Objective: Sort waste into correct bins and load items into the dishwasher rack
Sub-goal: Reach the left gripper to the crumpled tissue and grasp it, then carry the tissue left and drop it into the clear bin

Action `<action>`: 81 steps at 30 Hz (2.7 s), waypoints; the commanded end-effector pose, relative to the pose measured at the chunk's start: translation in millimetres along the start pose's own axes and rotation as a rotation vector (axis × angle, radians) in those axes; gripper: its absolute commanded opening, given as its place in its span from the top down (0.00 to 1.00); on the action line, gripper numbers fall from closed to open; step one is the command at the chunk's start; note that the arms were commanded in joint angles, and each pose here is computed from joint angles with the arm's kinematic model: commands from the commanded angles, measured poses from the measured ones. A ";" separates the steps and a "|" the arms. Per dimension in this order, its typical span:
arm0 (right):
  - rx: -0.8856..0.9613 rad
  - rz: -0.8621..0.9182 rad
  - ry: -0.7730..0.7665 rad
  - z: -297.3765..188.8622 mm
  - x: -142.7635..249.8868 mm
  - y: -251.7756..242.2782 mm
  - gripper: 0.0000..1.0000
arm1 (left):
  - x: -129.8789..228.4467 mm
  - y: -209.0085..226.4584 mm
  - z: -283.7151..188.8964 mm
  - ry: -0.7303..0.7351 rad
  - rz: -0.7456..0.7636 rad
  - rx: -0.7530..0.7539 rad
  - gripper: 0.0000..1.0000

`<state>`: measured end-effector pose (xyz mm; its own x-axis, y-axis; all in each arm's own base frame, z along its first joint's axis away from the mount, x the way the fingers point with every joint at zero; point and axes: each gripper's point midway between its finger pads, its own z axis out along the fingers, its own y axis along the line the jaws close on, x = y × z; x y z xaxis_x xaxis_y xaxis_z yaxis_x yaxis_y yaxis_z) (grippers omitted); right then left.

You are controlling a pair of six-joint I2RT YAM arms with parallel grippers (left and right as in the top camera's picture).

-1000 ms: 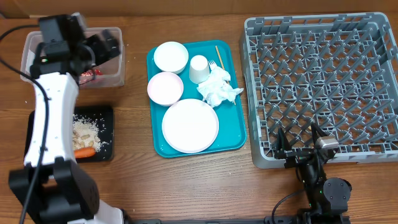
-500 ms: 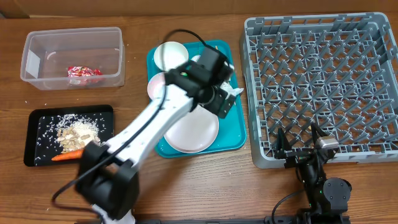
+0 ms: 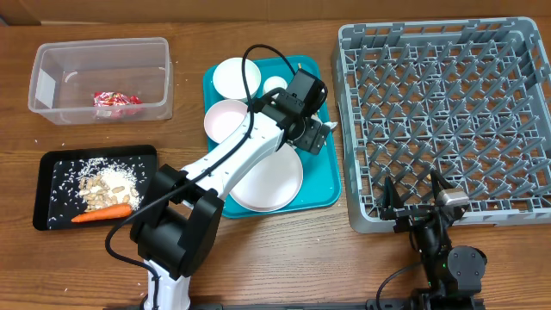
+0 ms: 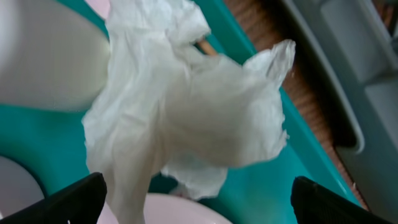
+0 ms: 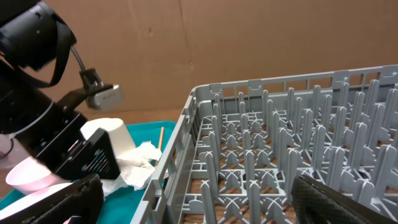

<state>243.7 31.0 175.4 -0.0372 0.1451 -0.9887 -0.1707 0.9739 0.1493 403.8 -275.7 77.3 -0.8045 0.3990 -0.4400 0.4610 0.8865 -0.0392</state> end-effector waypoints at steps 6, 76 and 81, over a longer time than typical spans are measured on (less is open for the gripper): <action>0.006 0.004 -0.002 0.3 2.1 -1.1 0.00 | 2.4 6.2 14.9 0.014 0.108 -0.010 0.05; 0.006 0.004 -0.003 0.3 2.0 -1.1 0.00 | 25.5 382.8 -150.6 -0.207 -0.952 -0.125 0.00; 0.006 0.004 -0.003 0.3 2.0 -1.1 0.00 | 19.5 353.1 -147.2 -0.176 -0.956 0.026 0.03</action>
<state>243.7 30.9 175.6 -0.0364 0.1454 -0.9887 -0.1705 0.9739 0.1496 497.0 102.5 174.5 -0.7567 -0.5367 -0.3733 -0.4061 0.8334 -0.3749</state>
